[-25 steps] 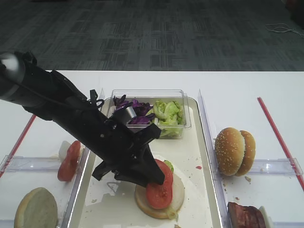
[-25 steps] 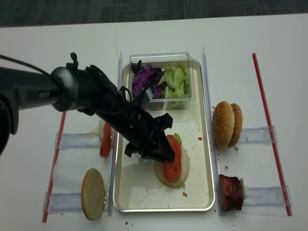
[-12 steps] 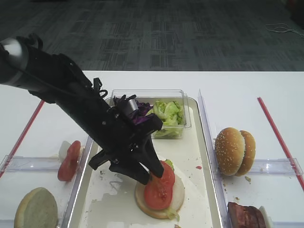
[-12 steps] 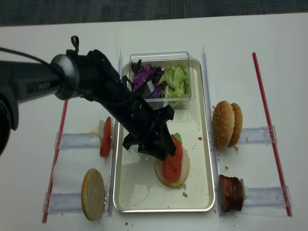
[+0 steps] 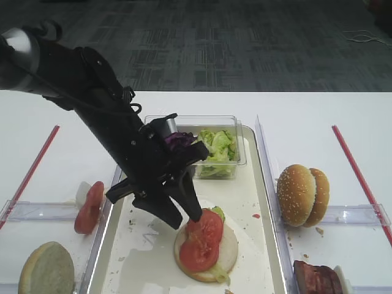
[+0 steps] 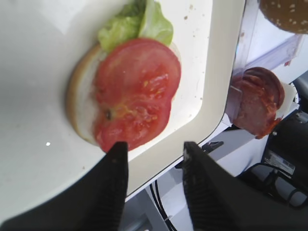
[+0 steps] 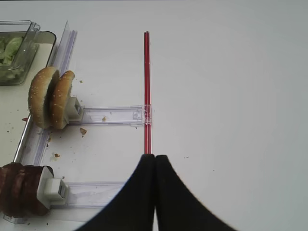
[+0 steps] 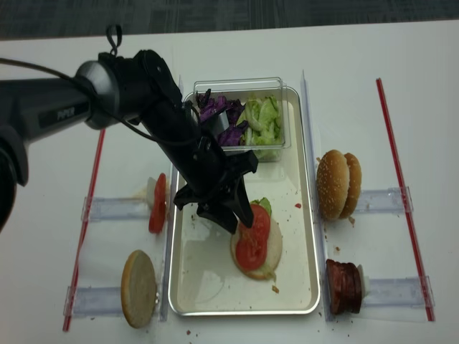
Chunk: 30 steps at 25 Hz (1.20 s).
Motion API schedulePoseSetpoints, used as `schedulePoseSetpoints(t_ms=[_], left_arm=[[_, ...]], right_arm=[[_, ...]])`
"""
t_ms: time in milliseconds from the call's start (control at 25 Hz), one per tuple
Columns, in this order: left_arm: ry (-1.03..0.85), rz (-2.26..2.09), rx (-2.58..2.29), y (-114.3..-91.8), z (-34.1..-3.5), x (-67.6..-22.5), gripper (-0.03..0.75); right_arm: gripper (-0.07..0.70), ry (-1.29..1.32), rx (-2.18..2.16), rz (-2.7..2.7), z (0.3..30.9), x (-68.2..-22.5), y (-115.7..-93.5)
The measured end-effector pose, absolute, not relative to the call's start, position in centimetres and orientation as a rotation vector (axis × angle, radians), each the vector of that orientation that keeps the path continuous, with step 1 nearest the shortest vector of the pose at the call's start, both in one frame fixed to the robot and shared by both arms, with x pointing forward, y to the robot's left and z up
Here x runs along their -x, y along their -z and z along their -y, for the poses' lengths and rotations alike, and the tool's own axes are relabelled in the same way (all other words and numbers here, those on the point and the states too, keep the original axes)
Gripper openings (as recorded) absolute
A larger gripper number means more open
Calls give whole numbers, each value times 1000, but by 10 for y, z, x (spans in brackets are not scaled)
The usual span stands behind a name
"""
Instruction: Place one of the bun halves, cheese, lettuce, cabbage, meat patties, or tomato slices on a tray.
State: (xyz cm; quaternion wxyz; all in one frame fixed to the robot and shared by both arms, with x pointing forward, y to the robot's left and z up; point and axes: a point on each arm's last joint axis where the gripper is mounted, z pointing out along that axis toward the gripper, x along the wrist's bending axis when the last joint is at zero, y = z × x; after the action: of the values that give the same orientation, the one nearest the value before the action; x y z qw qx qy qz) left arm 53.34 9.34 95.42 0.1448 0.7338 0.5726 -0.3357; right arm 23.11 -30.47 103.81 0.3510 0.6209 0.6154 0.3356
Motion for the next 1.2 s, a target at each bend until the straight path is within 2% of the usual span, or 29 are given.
schedulePoseSetpoints(t_ms=[440, 600, 1040, 1200], left_arm=[[675, -1722, -2215, -988, -99, -558, 263], [562, -1792, -2209, -1006, -106, -558, 263], [323, -1848, -2242, -1032, -124, -554, 263], [237, -1882, -2221, -1041, -142, -558, 263]], right_arm=[[6, -869, -1607, -1593, 305, -231, -1038], [6, -868, -1607, -1593, 305, -231, -1038], [6, -868, -1607, -1593, 305, -231, -1038], [6, -868, -1607, -1593, 305, -231, -1038]])
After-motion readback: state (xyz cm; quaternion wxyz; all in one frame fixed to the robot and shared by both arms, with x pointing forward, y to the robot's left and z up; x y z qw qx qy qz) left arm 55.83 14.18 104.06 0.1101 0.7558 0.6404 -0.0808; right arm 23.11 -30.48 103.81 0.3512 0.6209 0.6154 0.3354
